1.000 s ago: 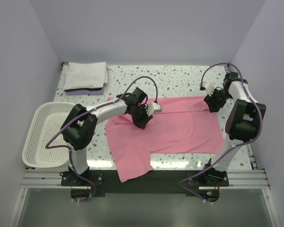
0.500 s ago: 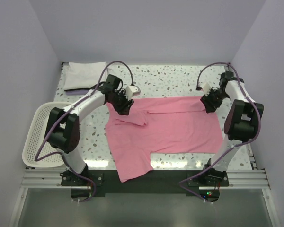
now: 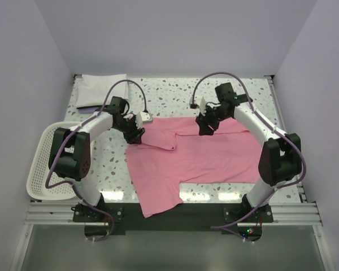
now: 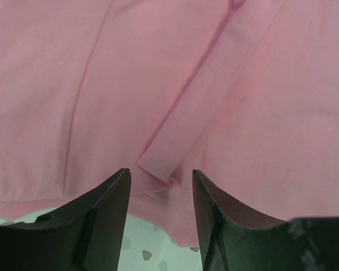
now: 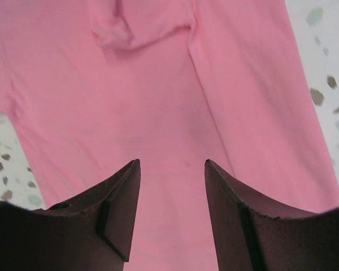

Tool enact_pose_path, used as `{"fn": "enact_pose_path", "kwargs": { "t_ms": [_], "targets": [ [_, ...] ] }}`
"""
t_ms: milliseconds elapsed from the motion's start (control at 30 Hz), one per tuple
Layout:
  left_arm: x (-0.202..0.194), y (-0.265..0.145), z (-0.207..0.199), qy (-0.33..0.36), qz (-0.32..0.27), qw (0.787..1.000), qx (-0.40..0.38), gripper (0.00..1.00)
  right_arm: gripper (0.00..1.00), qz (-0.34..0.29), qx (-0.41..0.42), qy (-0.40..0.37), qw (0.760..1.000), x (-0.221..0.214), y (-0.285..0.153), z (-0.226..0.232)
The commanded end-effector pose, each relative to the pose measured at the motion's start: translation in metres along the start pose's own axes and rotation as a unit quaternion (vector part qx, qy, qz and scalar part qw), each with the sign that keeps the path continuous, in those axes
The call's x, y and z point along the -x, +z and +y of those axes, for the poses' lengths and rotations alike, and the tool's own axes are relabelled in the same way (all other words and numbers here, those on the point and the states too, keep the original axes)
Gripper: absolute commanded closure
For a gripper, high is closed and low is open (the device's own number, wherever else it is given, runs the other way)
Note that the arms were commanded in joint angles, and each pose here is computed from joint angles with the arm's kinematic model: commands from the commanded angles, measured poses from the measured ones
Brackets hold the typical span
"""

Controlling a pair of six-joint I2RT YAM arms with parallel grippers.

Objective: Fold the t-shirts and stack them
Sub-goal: Fold the tshirt

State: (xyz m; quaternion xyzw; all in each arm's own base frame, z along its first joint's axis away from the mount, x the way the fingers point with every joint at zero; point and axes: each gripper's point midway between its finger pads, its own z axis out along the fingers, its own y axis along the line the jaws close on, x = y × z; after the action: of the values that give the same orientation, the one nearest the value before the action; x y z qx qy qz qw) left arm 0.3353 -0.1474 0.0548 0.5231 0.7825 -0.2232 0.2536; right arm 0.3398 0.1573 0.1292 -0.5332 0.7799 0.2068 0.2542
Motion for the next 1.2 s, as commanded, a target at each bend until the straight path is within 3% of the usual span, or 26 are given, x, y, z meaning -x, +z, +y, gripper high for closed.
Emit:
{"fn": "enact_pose_path", "kwargs": {
  "t_ms": [0,233,333,633,700,1067,1167],
  "targets": [
    [0.011,0.002,-0.009,0.103,-0.047,0.993,-0.029,0.48,0.46,-0.081,0.027,0.026,0.996,0.047,0.018,0.019],
    [0.002,0.012,-0.006,0.131,-0.047,0.990,-0.026,0.48,0.42,-0.076,0.055,0.006,0.996,0.064,0.072,0.044],
    [-0.003,0.015,-0.004,0.130,-0.039,0.990,-0.023,0.53,0.42,-0.068,0.068,0.009,0.995,0.068,0.089,0.051],
    [-0.004,0.012,-0.006,0.127,-0.040,0.991,-0.015,0.87,0.40,-0.044,0.083,0.009,0.996,0.060,0.117,0.064],
    [-0.006,0.012,-0.008,0.126,-0.037,0.991,-0.018,0.91,0.38,-0.043,0.080,0.003,0.996,0.060,0.123,0.067],
    [-0.007,0.012,-0.009,0.112,-0.034,0.993,-0.018,1.00,0.30,-0.019,0.074,-0.012,0.997,0.051,0.151,0.075],
    [-0.006,0.011,-0.010,0.108,-0.037,0.993,-0.020,1.00,0.35,-0.007,0.069,-0.007,0.998,0.046,0.157,0.072]
  ]
}}
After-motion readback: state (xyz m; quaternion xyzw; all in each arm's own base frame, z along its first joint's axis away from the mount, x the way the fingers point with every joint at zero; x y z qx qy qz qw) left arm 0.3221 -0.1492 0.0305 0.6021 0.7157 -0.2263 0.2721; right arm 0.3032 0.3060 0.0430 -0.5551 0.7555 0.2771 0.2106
